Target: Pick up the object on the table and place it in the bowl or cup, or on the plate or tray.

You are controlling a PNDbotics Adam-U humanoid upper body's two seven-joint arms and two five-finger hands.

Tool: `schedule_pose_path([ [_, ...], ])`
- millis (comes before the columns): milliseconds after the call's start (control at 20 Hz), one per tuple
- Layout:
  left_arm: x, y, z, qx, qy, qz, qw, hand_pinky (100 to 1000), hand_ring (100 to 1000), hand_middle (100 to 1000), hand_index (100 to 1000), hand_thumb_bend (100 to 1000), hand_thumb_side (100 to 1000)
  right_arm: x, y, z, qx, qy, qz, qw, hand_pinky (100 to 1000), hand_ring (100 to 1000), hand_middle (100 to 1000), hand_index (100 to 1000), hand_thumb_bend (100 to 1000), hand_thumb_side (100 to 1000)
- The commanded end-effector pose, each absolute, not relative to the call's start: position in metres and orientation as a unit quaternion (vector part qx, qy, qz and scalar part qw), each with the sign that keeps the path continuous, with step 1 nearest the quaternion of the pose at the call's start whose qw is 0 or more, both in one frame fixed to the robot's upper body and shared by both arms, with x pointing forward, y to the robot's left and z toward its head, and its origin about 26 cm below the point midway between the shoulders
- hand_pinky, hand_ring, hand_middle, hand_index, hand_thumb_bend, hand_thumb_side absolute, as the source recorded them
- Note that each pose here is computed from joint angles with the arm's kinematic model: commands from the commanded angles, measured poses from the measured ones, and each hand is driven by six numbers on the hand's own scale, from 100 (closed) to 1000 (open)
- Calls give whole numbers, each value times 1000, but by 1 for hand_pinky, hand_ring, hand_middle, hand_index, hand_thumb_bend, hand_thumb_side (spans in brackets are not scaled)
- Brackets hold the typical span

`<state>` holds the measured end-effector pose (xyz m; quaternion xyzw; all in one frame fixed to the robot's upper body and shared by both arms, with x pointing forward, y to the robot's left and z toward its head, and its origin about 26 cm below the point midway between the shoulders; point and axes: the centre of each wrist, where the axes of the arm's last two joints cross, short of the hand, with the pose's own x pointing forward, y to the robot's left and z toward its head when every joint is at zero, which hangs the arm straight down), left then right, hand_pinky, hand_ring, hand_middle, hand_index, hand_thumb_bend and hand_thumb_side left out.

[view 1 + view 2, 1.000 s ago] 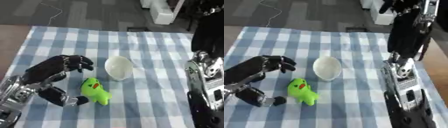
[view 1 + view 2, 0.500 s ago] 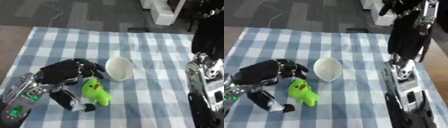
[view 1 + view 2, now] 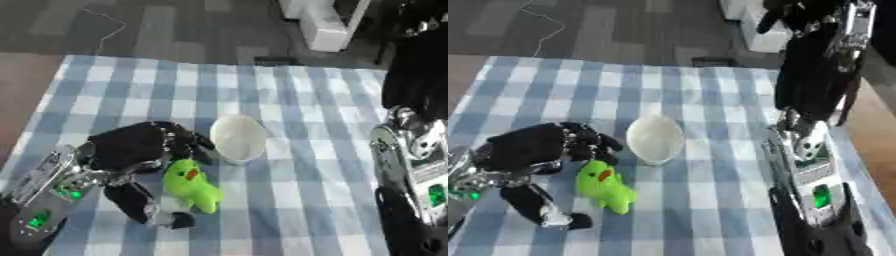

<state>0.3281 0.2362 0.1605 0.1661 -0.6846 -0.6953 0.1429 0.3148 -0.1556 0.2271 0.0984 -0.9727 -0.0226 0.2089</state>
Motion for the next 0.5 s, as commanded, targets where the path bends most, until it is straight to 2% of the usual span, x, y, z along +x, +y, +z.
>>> schedule_pose_path([
  [50,331,235,168,170,-678,-703,130,740,737,822,828,467,881,313,-153,233,106,-974,-23,198,297,450,632,796,100,852],
  [250,336,235,168,162,-672,-712,128,745,738,825,833,463,881,312,-151,234,110,-974,-24,197,298,450,631,796,100,852],
  [500,344,238,164,145,-665,-718,145,708,716,825,838,464,876,312,-151,234,112,-974,-27,196,298,450,632,797,100,852],
])
